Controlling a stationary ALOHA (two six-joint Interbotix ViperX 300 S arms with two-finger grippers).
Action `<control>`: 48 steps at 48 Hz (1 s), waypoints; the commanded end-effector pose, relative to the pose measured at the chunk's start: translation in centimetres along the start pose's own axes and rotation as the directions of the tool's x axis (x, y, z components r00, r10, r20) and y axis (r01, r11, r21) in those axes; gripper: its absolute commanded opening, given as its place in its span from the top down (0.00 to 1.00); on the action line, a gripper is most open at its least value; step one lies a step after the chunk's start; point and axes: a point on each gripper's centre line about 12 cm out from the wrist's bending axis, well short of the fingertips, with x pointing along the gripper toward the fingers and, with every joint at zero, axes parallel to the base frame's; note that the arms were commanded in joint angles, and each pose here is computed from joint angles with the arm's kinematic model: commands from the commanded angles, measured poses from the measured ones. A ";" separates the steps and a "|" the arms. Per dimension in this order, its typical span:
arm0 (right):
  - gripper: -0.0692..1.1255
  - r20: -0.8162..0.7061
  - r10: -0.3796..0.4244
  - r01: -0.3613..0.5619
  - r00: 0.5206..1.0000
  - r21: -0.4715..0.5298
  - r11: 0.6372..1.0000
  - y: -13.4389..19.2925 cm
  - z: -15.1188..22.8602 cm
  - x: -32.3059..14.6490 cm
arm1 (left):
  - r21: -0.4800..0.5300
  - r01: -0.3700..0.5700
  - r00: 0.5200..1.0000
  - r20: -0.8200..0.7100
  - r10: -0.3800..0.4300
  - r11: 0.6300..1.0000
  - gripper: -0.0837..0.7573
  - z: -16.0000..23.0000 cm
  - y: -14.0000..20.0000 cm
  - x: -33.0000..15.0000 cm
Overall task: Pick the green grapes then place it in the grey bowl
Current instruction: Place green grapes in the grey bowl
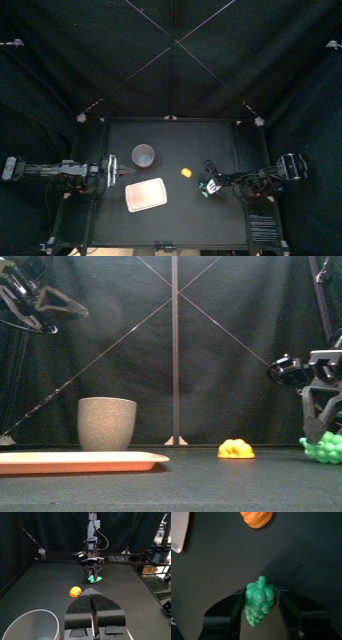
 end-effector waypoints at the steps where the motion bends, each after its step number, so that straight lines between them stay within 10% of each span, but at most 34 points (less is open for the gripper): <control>1: 0.43 0.016 0.038 -0.037 0.999 -0.014 0.999 1.3 0.5 -0.1 | 0.000 -0.002 1.000 0.018 0.002 1.000 0.74 0.7 0.0 0.2; 22: 0.50 0.176 0.314 -0.230 0.933 -0.378 0.897 12.2 7.9 -2.0 | 0.000 -0.003 1.000 0.021 0.003 1.000 0.75 0.9 0.1 0.2; 48: 0.50 0.436 0.458 -0.119 0.775 -0.610 0.783 14.8 22.3 1.3 | -0.001 -0.015 1.000 0.015 0.015 1.000 0.75 0.6 0.3 0.2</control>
